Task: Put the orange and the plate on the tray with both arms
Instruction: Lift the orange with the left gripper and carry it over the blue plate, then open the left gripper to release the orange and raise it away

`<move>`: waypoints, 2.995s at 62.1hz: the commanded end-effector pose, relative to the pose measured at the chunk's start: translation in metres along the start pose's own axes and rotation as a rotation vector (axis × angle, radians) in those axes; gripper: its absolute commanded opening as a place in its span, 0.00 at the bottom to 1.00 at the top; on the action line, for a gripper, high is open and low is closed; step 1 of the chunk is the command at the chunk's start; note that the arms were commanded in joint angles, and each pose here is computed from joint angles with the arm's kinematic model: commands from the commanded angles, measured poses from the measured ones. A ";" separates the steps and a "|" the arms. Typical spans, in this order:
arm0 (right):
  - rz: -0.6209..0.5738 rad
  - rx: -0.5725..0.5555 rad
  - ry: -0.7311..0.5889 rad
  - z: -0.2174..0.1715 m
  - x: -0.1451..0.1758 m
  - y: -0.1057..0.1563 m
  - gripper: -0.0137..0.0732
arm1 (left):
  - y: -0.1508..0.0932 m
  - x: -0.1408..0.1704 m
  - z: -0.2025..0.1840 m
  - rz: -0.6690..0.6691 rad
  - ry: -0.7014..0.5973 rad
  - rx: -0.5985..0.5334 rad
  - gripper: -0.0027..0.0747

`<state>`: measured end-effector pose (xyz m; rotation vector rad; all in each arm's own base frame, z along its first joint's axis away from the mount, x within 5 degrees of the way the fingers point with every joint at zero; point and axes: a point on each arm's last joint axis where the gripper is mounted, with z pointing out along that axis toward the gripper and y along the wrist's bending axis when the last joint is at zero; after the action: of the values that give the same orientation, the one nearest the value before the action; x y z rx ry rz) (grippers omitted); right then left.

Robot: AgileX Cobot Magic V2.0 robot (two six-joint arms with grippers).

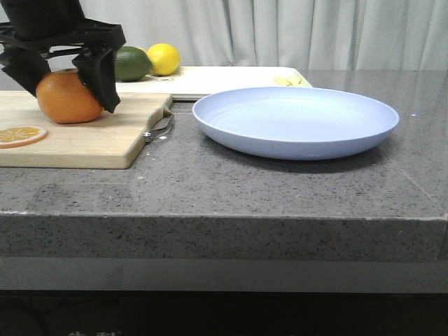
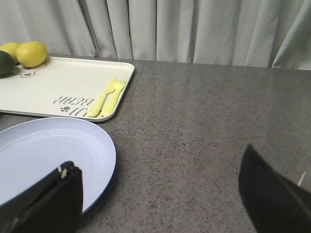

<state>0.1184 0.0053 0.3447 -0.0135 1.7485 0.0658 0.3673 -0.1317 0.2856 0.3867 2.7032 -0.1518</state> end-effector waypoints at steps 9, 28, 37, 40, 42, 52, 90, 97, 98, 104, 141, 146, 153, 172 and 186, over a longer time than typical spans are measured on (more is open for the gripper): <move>-0.001 0.005 -0.115 -0.003 -0.019 0.000 0.91 | -0.008 -0.015 -0.039 0.017 -0.127 0.018 0.45; -0.001 0.005 -0.115 -0.003 -0.019 0.000 0.91 | -0.084 -0.035 -0.072 0.194 -0.374 0.134 0.45; -0.001 0.005 -0.115 -0.003 -0.019 0.000 0.91 | -0.131 -0.037 -0.060 0.267 -0.476 0.213 0.45; -0.001 0.005 -0.115 -0.003 -0.019 0.000 0.91 | -0.145 -0.036 -0.054 0.288 -0.494 0.237 0.45; -0.001 0.005 -0.115 -0.003 -0.019 0.000 0.91 | -0.153 -0.035 -0.048 0.299 -0.496 0.247 0.45; -0.001 0.005 -0.115 -0.003 -0.019 0.000 0.91 | -0.184 -0.029 -0.025 0.339 -0.499 0.292 0.46; -0.001 0.005 -0.115 -0.003 -0.019 0.000 0.91 | -0.208 -0.022 -0.005 0.357 -0.477 0.331 0.90; -0.001 0.005 -0.115 -0.003 -0.019 0.000 0.91 | -0.207 -0.026 -0.014 0.373 -0.499 0.320 0.89; -0.001 0.005 -0.115 -0.003 -0.019 0.000 0.91 | -0.207 -0.027 -0.018 0.378 -0.505 0.316 0.89; -0.001 0.005 -0.115 -0.003 -0.019 0.000 0.91 | -0.204 -0.032 -0.036 0.409 -0.495 0.283 0.89; -0.001 0.005 -0.115 -0.003 -0.019 0.000 0.91 | -0.196 -0.033 -0.076 0.423 -0.356 0.249 0.01; -0.001 0.005 -0.115 -0.003 -0.019 0.000 0.91 | -0.194 -0.029 -0.074 0.429 -0.302 0.235 0.01; -0.001 0.005 -0.114 -0.003 -0.019 0.000 0.91 | -0.190 -0.021 -0.071 0.443 -0.198 0.201 0.01; -0.001 0.003 -0.092 -0.003 -0.017 0.000 0.91 | -0.182 -0.012 -0.085 0.455 -0.096 0.163 0.01; -0.001 0.003 -0.093 -0.003 -0.017 0.000 0.91 | -0.162 -0.009 -0.116 0.435 -0.157 0.144 0.01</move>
<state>0.1181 0.0055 0.3433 -0.0147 1.7633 0.0668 0.3005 -0.2955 0.3601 0.9979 2.4656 -0.2312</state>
